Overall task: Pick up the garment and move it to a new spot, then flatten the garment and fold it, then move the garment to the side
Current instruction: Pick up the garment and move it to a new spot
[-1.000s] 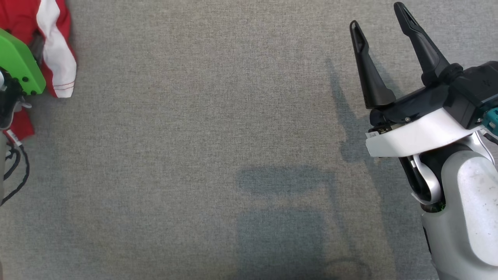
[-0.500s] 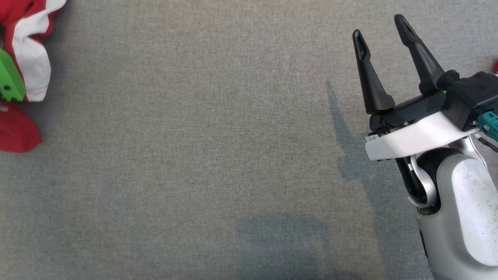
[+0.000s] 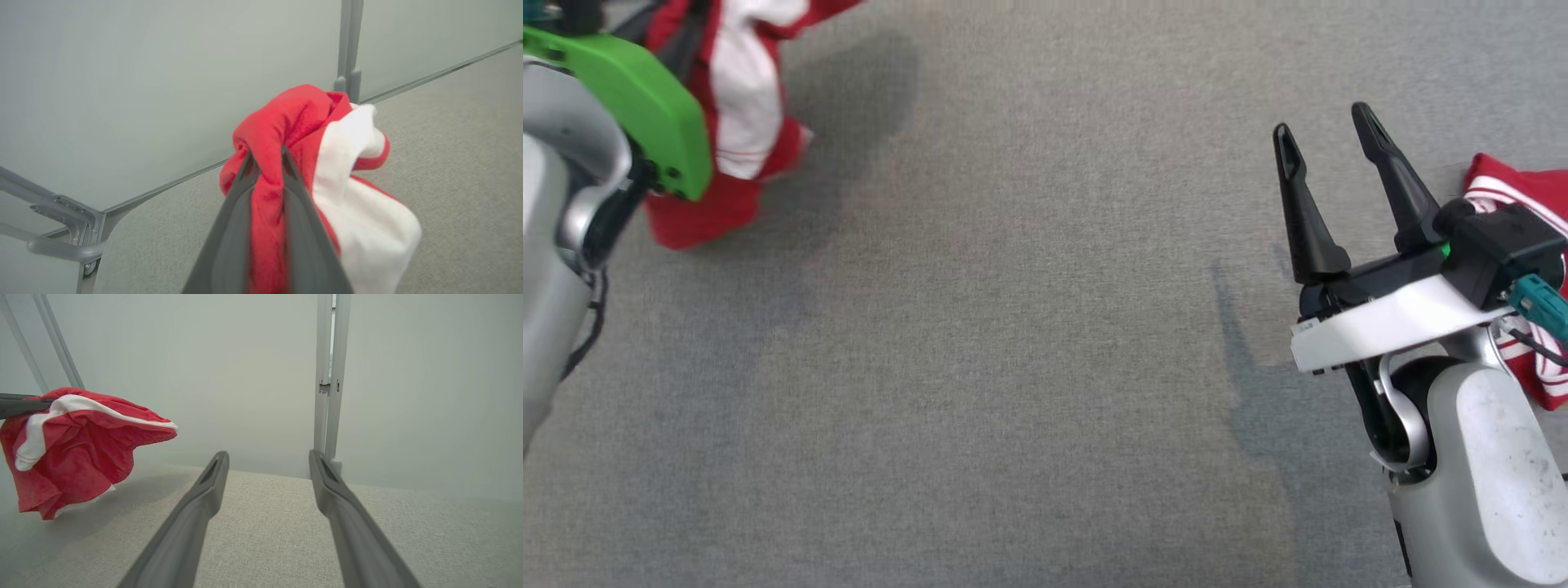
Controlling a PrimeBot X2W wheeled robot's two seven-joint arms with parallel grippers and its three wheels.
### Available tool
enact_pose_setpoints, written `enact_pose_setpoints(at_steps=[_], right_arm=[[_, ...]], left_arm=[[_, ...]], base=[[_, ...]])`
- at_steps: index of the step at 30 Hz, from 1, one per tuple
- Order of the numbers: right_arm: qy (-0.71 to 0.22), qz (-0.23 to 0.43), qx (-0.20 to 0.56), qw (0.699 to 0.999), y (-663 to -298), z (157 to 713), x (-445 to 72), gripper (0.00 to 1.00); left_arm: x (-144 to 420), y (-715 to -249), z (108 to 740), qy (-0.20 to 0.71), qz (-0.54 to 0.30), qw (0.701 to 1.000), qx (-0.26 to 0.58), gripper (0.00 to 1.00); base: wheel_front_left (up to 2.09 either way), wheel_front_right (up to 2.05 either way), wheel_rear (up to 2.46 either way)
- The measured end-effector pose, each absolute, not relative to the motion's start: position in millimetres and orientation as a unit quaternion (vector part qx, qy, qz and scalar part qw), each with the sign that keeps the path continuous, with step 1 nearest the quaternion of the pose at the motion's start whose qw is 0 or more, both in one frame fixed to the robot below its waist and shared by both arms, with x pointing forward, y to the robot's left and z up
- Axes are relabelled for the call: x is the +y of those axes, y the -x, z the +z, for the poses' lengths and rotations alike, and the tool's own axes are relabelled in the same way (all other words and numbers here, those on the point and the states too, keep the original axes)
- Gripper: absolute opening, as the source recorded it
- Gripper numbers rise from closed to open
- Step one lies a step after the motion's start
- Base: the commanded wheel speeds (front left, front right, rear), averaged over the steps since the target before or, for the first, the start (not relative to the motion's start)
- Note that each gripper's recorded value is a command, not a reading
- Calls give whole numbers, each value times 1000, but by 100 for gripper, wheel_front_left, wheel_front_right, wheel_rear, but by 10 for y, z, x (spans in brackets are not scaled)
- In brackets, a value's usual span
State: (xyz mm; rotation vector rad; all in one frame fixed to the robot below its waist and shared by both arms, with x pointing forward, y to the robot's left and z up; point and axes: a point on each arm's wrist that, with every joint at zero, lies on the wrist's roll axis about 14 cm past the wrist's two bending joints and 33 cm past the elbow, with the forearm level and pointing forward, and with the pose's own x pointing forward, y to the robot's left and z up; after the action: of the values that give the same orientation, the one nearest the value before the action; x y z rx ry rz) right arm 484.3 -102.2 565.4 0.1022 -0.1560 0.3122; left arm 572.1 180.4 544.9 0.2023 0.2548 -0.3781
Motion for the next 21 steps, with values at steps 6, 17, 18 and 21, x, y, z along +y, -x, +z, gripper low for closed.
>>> enact_pose_setpoints(at_steps=[6,17,18,21], right_arm=[[-52,136,-81,986,-4677,5726,-1162,100],[-46,85,-94,991,-4389,5871,-1528,100],[-45,79,-95,991,-4365,5878,-1570,100],[-42,63,-93,993,-4292,5878,-1687,100]], left_arm=[[1178,-5474,5627,-124,-285,946,92,0],[41,-4852,5513,-162,-472,864,61,0],[-37,-4816,5533,-165,-484,858,53,0],[-284,-4692,5663,-174,-523,834,16,0]], base=[[0,0,0],[0,0,0],[0,0,0],[0,0,0]])
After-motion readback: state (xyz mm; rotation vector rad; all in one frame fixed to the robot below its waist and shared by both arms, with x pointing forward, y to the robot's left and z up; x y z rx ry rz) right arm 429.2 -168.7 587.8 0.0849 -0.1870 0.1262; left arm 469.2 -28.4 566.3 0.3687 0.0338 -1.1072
